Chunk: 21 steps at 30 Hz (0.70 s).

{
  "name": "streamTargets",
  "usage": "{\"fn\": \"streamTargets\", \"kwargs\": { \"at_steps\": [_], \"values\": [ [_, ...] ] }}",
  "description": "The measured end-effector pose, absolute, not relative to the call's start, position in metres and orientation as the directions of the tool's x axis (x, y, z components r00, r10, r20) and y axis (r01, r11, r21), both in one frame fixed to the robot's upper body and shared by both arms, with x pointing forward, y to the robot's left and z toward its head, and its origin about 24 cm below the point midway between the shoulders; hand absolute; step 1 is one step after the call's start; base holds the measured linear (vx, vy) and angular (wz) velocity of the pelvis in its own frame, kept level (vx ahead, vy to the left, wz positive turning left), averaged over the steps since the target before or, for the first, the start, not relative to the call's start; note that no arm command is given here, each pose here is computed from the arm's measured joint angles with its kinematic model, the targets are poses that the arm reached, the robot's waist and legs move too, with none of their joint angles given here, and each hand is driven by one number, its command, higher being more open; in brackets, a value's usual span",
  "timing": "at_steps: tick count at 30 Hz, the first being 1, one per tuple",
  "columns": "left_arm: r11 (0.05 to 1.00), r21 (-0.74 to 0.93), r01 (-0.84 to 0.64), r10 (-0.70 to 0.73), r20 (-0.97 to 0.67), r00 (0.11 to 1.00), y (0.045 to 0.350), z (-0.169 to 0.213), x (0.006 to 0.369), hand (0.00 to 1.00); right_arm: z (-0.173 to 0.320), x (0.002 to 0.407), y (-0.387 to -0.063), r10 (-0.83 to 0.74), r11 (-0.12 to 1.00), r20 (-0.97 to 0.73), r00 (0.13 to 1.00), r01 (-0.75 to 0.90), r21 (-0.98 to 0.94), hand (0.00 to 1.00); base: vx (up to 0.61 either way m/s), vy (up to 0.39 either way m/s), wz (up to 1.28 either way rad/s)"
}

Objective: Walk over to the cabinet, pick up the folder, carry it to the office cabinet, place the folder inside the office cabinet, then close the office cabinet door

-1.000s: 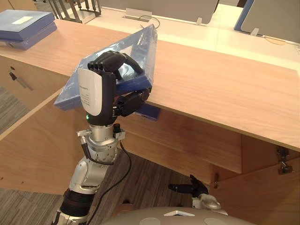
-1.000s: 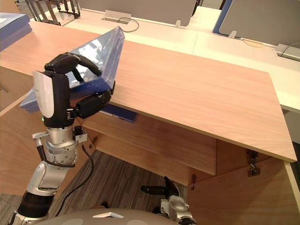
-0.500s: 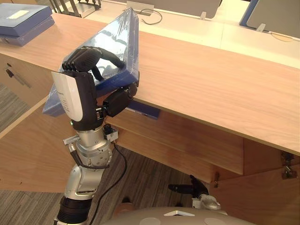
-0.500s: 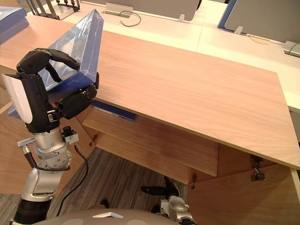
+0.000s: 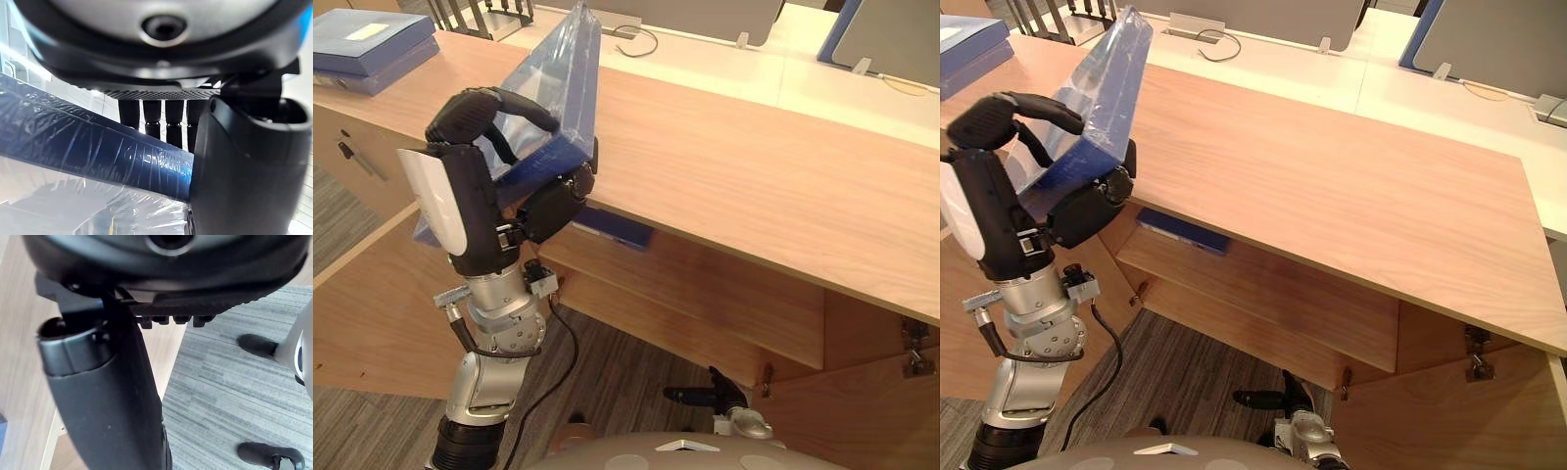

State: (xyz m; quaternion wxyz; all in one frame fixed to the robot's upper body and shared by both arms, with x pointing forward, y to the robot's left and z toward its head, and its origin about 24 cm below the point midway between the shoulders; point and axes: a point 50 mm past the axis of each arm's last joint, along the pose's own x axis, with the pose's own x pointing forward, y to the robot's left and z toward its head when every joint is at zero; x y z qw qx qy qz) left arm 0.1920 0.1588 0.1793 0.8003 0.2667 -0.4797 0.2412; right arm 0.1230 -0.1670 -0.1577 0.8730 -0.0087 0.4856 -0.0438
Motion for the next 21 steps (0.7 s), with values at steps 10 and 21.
{"fn": "streamTargets", "kwargs": {
  "at_steps": [10, 21],
  "values": [
    [0.798, -0.043, -0.601, 0.314, 0.882, 0.352, 0.169, 0.196, 0.179, 0.0, -0.159, 0.122, -0.165, -0.078, 0.997, -0.854, 0.514, 0.047, -0.062, 1.0, -0.01, -0.002, 0.02],
    [0.73, -0.276, -0.625, 0.479, 0.859, 0.179, 0.194, 0.216, 0.158, 0.0, -0.164, 0.11, -0.163, -0.067, 0.998, -0.881, 0.469, 0.017, -0.067, 1.0, -0.03, -0.01, 0.08]
  ]
}}
